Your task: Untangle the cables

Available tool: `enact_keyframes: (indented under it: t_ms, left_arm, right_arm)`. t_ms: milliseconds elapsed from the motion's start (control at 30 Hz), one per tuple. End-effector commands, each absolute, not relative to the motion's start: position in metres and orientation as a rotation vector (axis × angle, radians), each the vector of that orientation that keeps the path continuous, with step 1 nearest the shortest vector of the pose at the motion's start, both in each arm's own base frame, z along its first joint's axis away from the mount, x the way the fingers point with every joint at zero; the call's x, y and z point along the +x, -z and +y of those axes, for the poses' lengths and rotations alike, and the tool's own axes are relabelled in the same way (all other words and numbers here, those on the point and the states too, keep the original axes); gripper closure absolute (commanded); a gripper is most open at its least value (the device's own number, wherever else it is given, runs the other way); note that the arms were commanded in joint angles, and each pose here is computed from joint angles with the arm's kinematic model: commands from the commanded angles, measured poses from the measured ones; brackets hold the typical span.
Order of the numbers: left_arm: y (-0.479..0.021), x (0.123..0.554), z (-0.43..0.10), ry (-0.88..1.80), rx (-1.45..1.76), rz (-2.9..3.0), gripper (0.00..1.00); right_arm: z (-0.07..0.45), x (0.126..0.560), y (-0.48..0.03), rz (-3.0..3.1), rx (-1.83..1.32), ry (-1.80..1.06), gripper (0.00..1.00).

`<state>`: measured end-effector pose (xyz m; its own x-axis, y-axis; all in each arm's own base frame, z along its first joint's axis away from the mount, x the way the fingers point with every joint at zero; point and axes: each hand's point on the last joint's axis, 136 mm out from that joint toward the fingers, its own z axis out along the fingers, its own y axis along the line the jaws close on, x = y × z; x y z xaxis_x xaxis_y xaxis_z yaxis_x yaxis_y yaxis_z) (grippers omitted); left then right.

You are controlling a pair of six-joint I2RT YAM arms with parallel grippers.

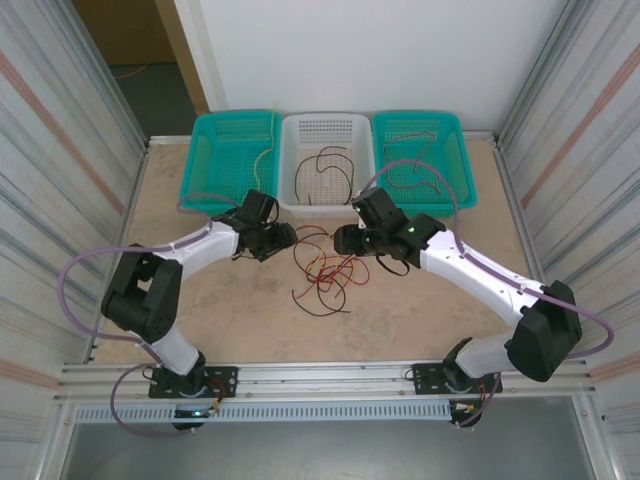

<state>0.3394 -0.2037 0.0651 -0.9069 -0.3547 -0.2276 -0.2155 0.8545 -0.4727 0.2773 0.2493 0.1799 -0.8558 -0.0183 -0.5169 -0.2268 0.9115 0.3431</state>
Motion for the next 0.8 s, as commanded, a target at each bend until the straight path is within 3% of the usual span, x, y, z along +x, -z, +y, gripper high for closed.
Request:
enact_keyframes:
  t_ms: [0, 133, 300, 400, 767]
  left_arm:
    - [-0.067, 0.354, -0.207, 0.676, -0.450, 2.702, 0.44]
    - [-0.068, 0.355, -0.208, 0.678, -0.431, 2.700, 0.58]
    - [-0.083, 0.353, -0.205, 0.670, -0.390, 2.681, 0.86]
    - [-0.100, 0.352, -0.206, 0.678, -0.348, 2.652, 0.98]
    - [-0.214, 0.328, -0.249, 0.693, 0.154, 2.423, 1.00]
  right_arm:
    - [0.245, 0.278, -0.194, 2.521, -0.152, -0.533, 0.45]
    - [0.243, 0.279, -0.196, 2.514, -0.144, -0.535, 0.46]
    - [0.244, 0.280, -0.203, 2.496, -0.147, -0.547, 0.46]
    - [0.245, 0.282, -0.209, 2.483, -0.144, -0.554, 0.46]
    - [0.232, 0.271, -0.235, 2.430, -0.121, -0.564, 0.46]
